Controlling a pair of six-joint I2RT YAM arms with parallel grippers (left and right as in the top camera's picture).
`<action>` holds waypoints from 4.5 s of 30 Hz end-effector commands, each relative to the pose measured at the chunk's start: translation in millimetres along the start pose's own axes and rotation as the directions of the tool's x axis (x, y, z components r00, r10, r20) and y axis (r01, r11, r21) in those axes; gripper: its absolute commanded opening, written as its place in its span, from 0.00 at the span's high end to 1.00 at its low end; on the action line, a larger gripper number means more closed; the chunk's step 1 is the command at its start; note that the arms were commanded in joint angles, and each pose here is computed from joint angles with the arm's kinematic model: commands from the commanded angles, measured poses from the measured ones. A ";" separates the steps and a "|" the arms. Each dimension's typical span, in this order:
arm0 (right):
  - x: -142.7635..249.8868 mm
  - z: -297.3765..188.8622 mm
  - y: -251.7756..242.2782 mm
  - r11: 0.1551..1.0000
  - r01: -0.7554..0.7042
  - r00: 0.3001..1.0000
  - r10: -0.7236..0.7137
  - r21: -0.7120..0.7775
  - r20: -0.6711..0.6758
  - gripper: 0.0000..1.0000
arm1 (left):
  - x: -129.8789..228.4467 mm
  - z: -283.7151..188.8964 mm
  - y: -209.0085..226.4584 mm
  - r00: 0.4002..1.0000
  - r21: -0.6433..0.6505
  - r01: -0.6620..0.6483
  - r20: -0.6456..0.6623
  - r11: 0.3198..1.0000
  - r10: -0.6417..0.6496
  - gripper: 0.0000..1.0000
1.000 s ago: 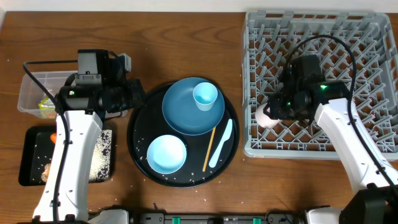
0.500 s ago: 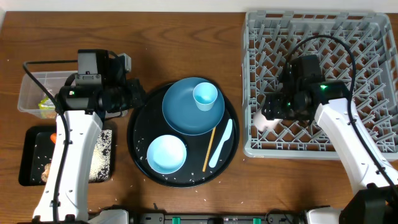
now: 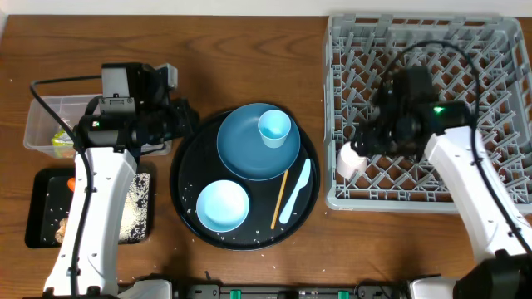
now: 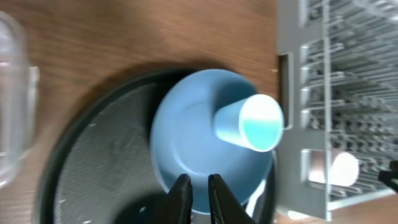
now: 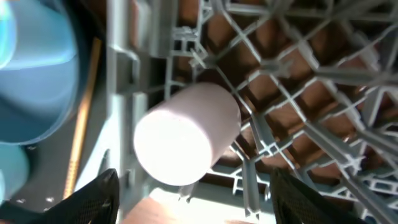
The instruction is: Sort waste into correct bins and load items into the dishwasher rack
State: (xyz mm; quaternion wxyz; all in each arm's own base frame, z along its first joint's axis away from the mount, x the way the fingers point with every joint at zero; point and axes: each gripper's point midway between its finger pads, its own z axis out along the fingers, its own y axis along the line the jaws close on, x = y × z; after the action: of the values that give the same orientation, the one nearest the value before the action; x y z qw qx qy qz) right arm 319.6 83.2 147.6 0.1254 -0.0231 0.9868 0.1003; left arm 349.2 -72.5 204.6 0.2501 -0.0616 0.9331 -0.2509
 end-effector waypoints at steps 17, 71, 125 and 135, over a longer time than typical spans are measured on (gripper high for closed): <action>5.4 -46.9 10.2 0.999 0.005 1.000 -0.005 -0.031 -0.012 0.32 | 38.2 91.7 -60.6 0.996 -0.101 -0.024 -0.087 0.995 0.015 0.61; 6.1 -57.4 64.7 0.923 0.171 0.985 -0.171 -0.345 0.032 0.34 | 3.2 61.6 -52.4 0.994 0.127 0.079 -0.081 0.989 -0.069 0.94; -15.4 -156.4 205.9 0.161 0.725 0.680 -0.321 -0.670 0.659 0.25 | 6.4 -66.1 -156.2 0.969 0.878 -0.071 -0.052 0.473 0.243 0.94; -15.9 -153.1 214.5 0.137 0.746 0.655 -0.332 -0.652 0.679 0.27 | 7.0 -67.1 -156.6 0.968 0.881 -0.069 -0.054 0.467 0.245 0.94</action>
State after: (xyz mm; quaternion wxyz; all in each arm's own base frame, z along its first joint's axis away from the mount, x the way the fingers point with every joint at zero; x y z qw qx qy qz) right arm 285.3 256.9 334.1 0.2990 -0.4162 0.6447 0.5673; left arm 310.4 -180.6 324.1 0.1881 0.1714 0.7045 -0.6625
